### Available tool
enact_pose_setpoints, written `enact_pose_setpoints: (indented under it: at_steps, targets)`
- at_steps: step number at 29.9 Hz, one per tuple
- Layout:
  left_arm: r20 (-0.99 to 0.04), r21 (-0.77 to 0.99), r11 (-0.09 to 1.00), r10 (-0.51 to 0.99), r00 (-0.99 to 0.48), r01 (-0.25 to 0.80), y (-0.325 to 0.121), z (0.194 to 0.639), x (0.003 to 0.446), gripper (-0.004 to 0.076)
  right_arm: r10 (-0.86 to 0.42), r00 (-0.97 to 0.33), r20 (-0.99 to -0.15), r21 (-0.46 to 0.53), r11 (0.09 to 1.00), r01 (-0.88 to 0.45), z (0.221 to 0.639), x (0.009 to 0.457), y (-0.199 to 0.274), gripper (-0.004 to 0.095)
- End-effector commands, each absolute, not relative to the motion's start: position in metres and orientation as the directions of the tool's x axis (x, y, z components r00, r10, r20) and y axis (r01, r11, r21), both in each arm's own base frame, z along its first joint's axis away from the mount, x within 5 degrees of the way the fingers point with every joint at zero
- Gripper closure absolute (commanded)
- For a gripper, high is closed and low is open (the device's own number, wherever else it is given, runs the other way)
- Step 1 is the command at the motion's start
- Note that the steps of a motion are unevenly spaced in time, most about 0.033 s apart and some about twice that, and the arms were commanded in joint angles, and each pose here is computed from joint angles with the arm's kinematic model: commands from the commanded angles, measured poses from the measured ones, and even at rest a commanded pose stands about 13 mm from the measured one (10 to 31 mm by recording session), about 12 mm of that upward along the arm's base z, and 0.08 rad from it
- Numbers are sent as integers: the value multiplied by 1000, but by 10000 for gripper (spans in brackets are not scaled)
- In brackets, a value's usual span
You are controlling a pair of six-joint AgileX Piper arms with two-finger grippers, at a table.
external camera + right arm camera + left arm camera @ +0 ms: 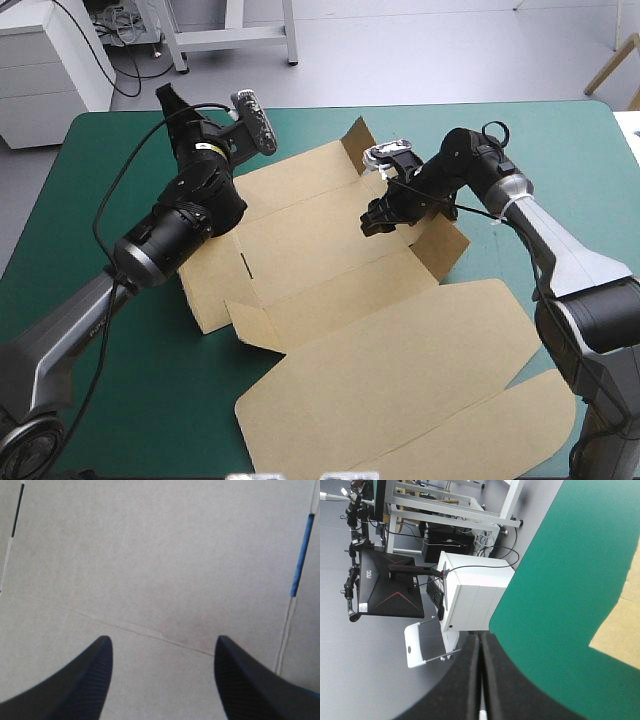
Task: Fold the box
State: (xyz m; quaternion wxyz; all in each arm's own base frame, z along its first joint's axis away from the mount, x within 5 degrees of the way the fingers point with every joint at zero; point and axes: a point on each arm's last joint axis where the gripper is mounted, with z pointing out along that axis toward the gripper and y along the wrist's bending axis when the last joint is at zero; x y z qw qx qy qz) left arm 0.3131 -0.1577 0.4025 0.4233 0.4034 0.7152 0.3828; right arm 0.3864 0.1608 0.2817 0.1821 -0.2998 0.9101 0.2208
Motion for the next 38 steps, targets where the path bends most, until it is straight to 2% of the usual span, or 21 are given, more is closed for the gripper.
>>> enact_pose_setpoints:
  at_steps: [1, 4, 7, 11, 20, 31, 38]
  targets:
    - [-355, 894, 412, 892, -279, 178, -152, 429, 303, 734, -463, -710, -531, 294, 686, -666, 321, 375, 160, 232]
    - [-350, 896, 406, 895, -278, 180, -152, 429, 303, 734, -487, -696, -527, 290, 667, -686, 334, 372, 160, 233]
    - [-346, 897, 403, 895, -282, 180, -151, 429, 303, 734, -472, -668, -575, 260, 669, -696, 354, 370, 158, 233]
    - [-342, 896, 405, 890, -300, 180, -150, 428, 303, 734, -478, -602, -640, 163, 682, -713, 387, 364, 151, 233]
    - [-337, 896, 406, 885, -321, 180, -148, 428, 302, 734, -499, -520, -693, -55, 755, -653, 441, 336, 124, 233]
    - [-338, 895, 408, 884, -323, 181, -147, 427, 302, 734, -392, -502, -771, -81, 843, -533, 481, 312, 66, 232]
    - [-338, 895, 408, 884, -323, 181, -147, 427, 302, 734, -300, -517, -802, -6, 869, -494, 483, 314, 34, 231]
